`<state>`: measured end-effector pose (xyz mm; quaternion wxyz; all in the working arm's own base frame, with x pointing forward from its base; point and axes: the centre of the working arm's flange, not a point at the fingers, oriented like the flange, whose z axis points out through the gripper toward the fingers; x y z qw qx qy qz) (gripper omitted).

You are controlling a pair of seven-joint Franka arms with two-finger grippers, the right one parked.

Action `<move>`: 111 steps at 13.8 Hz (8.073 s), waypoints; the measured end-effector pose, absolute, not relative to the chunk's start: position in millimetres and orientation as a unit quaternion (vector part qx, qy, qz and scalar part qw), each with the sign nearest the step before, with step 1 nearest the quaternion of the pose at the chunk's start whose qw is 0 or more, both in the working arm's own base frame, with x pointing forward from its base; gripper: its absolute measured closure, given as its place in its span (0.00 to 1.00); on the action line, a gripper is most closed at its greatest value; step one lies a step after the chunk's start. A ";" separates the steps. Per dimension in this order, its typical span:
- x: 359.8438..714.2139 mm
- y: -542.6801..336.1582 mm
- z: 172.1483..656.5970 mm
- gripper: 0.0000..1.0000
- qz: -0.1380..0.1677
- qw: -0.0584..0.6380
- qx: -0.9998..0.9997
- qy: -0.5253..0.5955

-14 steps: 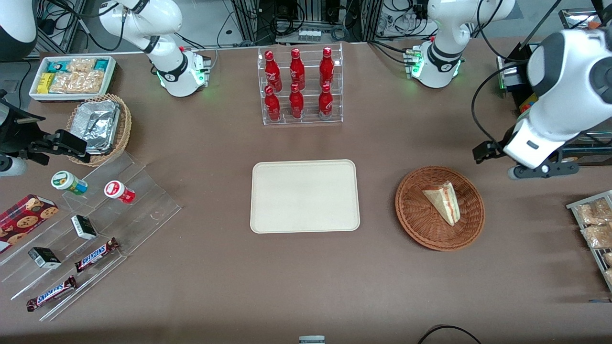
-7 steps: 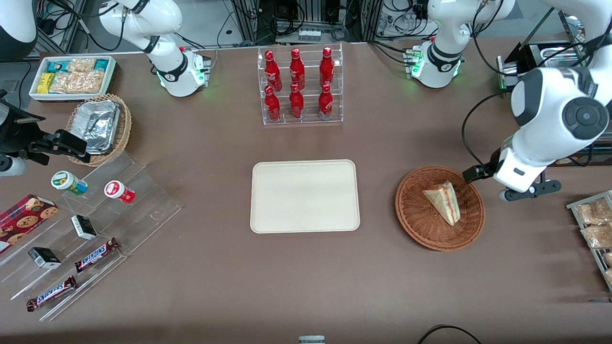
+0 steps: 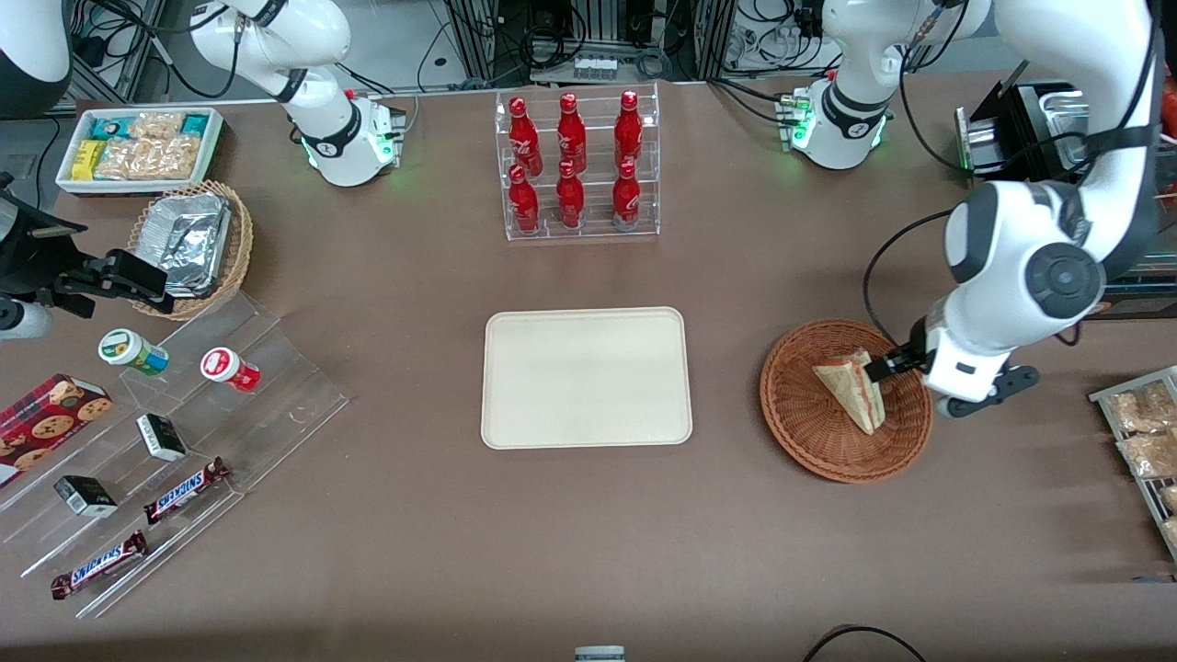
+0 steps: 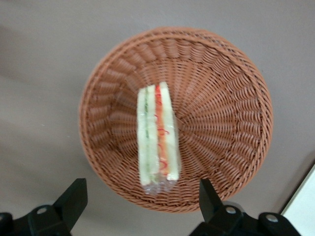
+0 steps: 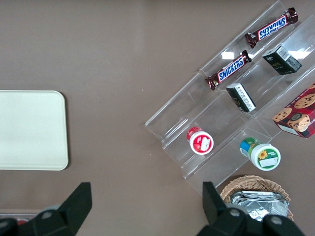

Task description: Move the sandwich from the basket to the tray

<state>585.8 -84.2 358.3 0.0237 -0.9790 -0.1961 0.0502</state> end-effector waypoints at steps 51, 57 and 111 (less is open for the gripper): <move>548.5 -395.8 325.0 0.85 0.067 0.027 -0.993 0.088; 546.9 -450.3 281.7 0.85 0.074 0.024 -0.993 0.090; 655.9 -199.4 484.5 0.00 0.002 0.004 -0.999 -0.045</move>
